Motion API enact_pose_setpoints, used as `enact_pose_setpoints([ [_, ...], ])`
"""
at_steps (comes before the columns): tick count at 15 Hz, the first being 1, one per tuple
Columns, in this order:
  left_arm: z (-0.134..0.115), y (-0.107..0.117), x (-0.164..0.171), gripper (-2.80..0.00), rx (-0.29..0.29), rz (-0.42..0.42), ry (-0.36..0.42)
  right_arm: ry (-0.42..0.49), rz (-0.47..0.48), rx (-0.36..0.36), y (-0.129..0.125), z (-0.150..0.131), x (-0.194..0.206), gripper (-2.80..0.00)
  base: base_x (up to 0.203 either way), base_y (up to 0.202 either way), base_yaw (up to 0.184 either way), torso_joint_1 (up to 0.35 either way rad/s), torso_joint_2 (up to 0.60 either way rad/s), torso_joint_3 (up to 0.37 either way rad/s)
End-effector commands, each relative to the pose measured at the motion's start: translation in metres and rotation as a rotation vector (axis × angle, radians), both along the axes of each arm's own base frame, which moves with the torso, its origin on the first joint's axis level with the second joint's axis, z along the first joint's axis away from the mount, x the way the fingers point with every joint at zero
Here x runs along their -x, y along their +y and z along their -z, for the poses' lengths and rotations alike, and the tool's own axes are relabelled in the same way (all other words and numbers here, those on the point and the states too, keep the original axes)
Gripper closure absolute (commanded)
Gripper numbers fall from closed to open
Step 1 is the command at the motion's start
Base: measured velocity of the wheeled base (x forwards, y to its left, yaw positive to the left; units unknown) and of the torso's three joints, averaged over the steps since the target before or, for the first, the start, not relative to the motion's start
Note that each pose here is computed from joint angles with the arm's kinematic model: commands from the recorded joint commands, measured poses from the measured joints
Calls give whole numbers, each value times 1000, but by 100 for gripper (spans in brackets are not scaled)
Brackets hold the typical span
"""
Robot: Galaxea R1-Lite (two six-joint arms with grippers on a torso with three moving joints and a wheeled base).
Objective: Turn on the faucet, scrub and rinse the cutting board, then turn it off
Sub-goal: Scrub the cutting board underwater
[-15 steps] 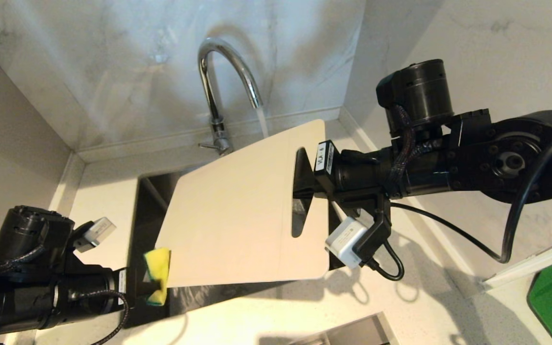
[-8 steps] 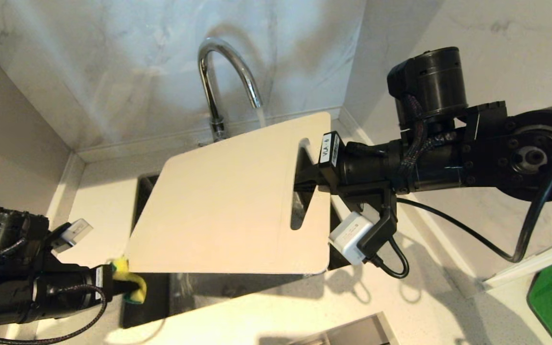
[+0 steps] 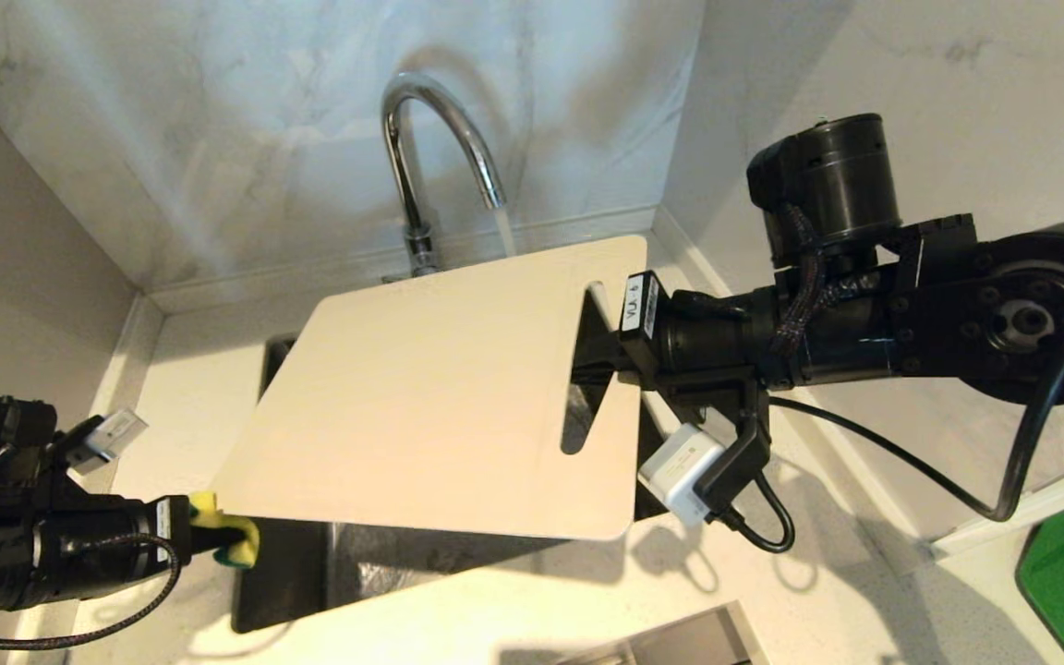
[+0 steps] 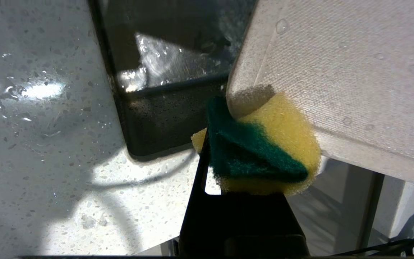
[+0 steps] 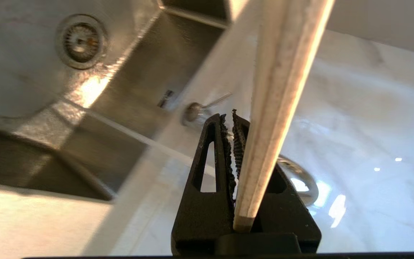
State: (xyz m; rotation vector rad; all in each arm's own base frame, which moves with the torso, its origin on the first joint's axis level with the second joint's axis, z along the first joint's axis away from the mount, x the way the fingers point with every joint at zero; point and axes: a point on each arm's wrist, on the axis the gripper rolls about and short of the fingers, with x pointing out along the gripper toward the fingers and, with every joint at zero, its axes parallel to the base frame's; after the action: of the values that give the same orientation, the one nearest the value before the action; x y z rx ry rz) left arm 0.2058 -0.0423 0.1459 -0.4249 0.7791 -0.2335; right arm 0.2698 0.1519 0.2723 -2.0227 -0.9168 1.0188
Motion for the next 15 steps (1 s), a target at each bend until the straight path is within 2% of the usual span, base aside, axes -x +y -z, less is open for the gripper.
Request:
enact_pose_setpoints([
  [1, -8, 0, 5, 0, 7, 2, -36, 4, 26, 12, -8, 14, -7, 0, 0, 0, 0, 0, 0, 0],
  [3, -13, 0, 10, 0, 11, 7, -64, -14, 63, -2, -17, 25, -18, 0, 0, 0, 0, 0, 0, 0],
  [10, -33, -6, 9, 0, 27, 35, -116, -20, 58, 16, -18, 30, -15, 0, 0, 0, 0, 0, 0, 0],
  [13, -56, -21, 2, 0, 45, 94, -154, -9, 49, 54, -17, 44, -18, 0, 0, 0, 0, 0, 0, 0],
  [15, -79, -34, -1, 0, 65, 141, -190, -27, 88, 70, -14, 41, -24, 0, 0, 0, 0, 0, 0, 0],
])
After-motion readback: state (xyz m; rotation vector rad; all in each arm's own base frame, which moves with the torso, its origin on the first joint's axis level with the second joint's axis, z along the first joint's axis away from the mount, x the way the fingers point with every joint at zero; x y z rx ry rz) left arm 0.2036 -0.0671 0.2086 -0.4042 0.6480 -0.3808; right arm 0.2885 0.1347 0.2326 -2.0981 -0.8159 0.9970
